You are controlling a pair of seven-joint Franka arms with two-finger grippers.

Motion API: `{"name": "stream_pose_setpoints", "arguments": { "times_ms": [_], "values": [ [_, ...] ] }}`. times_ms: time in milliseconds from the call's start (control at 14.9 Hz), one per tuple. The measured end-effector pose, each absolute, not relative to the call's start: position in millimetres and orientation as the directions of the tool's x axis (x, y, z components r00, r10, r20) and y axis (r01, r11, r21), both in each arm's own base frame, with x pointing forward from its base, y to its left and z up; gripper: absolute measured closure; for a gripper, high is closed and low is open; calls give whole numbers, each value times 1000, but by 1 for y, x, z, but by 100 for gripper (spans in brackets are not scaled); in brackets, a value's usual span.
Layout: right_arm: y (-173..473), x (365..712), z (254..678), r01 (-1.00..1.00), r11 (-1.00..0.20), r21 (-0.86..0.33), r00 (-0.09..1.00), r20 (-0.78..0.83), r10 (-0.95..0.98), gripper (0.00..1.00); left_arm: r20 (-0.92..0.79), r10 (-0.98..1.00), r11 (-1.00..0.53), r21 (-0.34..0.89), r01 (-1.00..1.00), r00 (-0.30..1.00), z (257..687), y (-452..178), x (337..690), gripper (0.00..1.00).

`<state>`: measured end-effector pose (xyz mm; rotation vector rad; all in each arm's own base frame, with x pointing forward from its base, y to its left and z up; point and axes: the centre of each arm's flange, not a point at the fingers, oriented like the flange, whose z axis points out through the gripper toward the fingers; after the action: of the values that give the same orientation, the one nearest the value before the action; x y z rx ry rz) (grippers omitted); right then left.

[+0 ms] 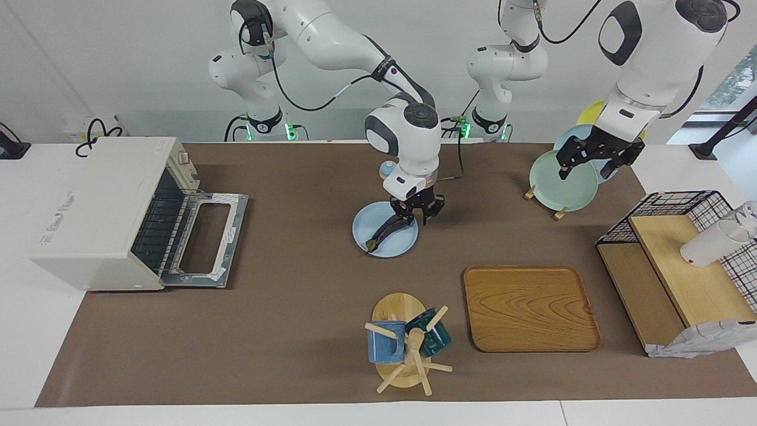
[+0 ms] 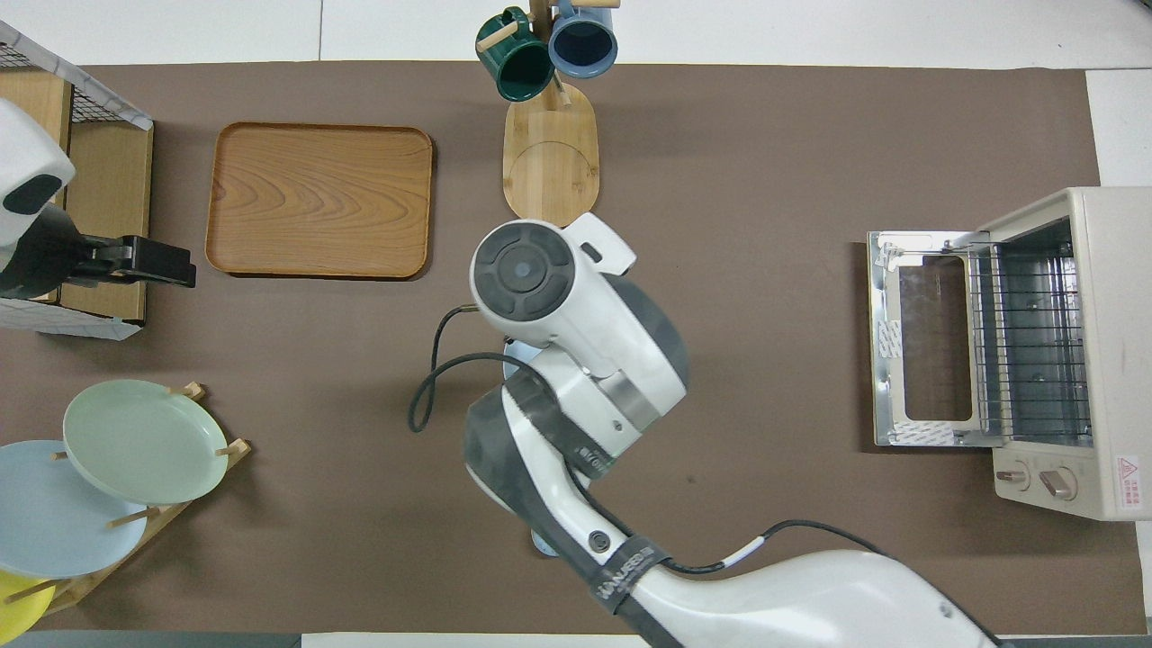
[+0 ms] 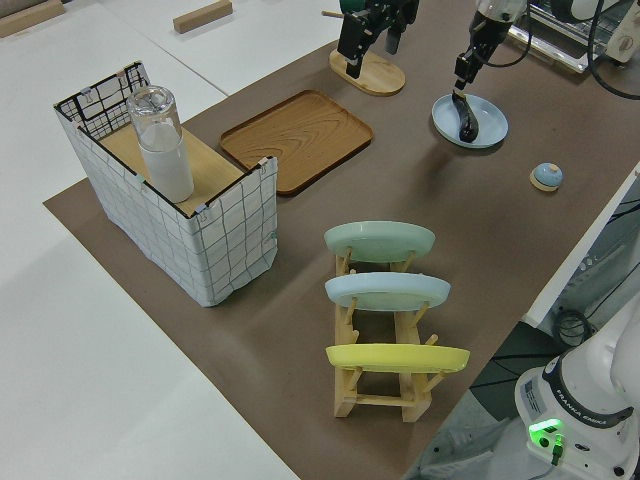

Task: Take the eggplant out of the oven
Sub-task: 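Set the plate down with the right gripper while the left gripper approaches, then grasp the eggplant with the left gripper while the right gripper withdraws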

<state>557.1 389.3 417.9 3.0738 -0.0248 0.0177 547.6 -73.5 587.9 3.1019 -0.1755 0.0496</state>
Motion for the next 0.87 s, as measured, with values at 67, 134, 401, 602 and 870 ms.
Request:
{"name": "stream_pose_setpoints", "arguments": {
  "times_ms": [67,134,401,602,870],
  "values": [
    [360,568,429,-7,-997,79,1000,-6,-7,71,34,-130,-991,34,-131,991,586,-83,547,0],
    [334,575,436,0,-996,86,1000,-21,-2,81,36,-149,-988,38,-151,988,584,-95,546,0],
    [249,582,433,29,-994,104,996,-83,21,99,40,-218,-972,81,-220,975,567,-143,540,0],
    [211,573,409,24,-986,163,992,-126,3,99,37,-285,-952,107,-287,958,544,-191,536,0],
    [174,552,369,51,-967,248,993,-119,22,99,7,-416,-902,127,-413,909,494,-271,525,0]
  ]
}}
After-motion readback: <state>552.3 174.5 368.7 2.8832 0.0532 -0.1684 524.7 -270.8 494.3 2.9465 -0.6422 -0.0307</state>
